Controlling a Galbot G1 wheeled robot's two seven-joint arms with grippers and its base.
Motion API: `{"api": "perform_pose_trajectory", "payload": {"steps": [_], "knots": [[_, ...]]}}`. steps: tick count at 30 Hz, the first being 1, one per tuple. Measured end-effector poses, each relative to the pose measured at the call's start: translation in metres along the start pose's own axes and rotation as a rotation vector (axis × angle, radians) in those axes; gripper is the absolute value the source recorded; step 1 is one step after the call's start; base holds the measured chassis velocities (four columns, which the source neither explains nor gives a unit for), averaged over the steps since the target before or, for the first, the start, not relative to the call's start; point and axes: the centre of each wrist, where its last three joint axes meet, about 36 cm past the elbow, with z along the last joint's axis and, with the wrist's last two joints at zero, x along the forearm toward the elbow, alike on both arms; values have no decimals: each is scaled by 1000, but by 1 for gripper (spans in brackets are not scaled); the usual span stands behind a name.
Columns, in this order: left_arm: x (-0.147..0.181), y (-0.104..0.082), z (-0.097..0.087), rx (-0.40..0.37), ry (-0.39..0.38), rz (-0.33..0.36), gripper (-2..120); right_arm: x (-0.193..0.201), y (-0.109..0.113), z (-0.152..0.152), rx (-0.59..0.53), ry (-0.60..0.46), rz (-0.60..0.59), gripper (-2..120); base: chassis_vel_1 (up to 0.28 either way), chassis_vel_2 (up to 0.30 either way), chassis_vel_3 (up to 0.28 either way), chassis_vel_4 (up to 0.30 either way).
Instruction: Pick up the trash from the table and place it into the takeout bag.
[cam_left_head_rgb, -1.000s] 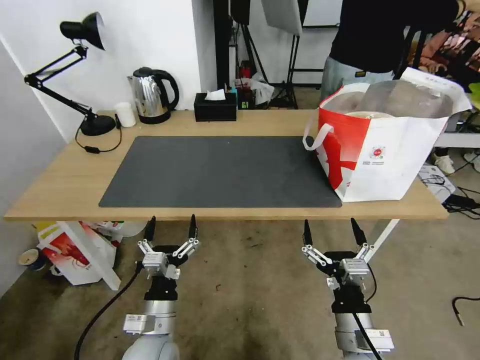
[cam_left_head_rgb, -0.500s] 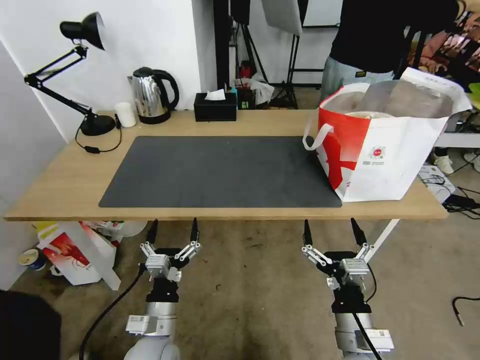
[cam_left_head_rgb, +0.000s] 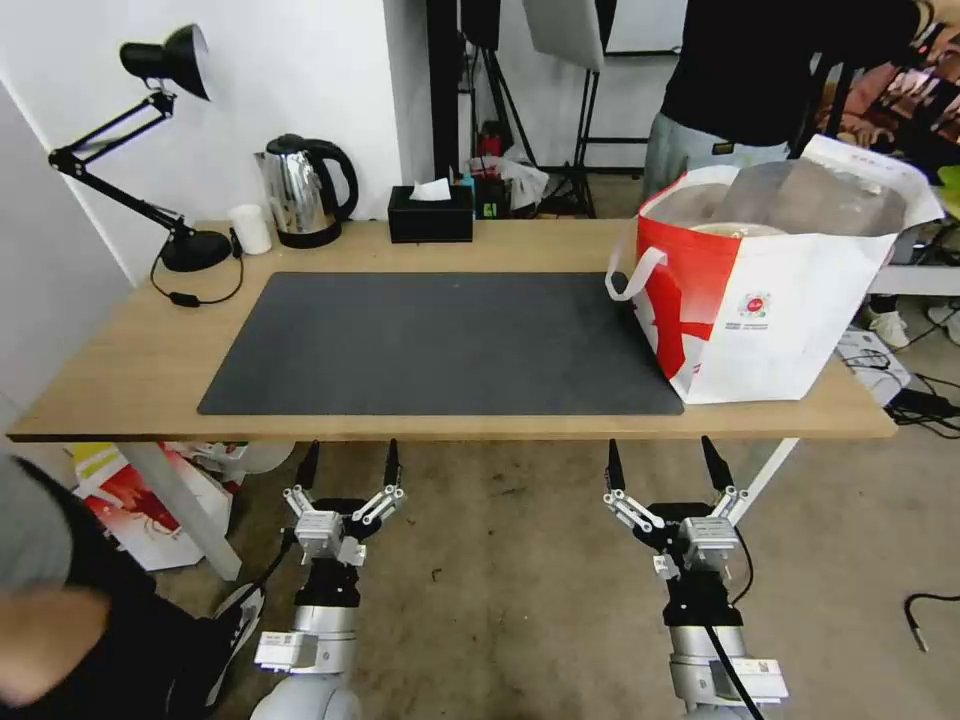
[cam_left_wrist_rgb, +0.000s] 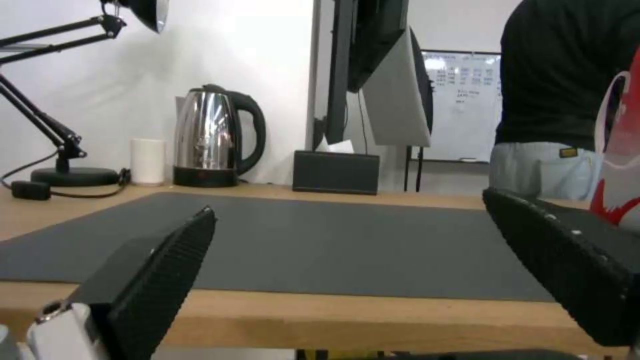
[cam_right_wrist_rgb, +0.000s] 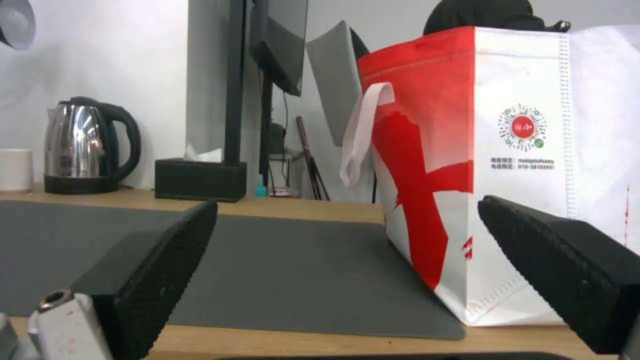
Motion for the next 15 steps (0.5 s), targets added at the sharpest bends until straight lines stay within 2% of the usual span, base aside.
{"api": "perform_pose_trajectory", "payload": {"steps": [15], "knots": [[0, -1, 2, 0, 0, 4, 100, 0, 0, 0, 0, 0, 0, 100, 0, 0, 0, 0]]}}
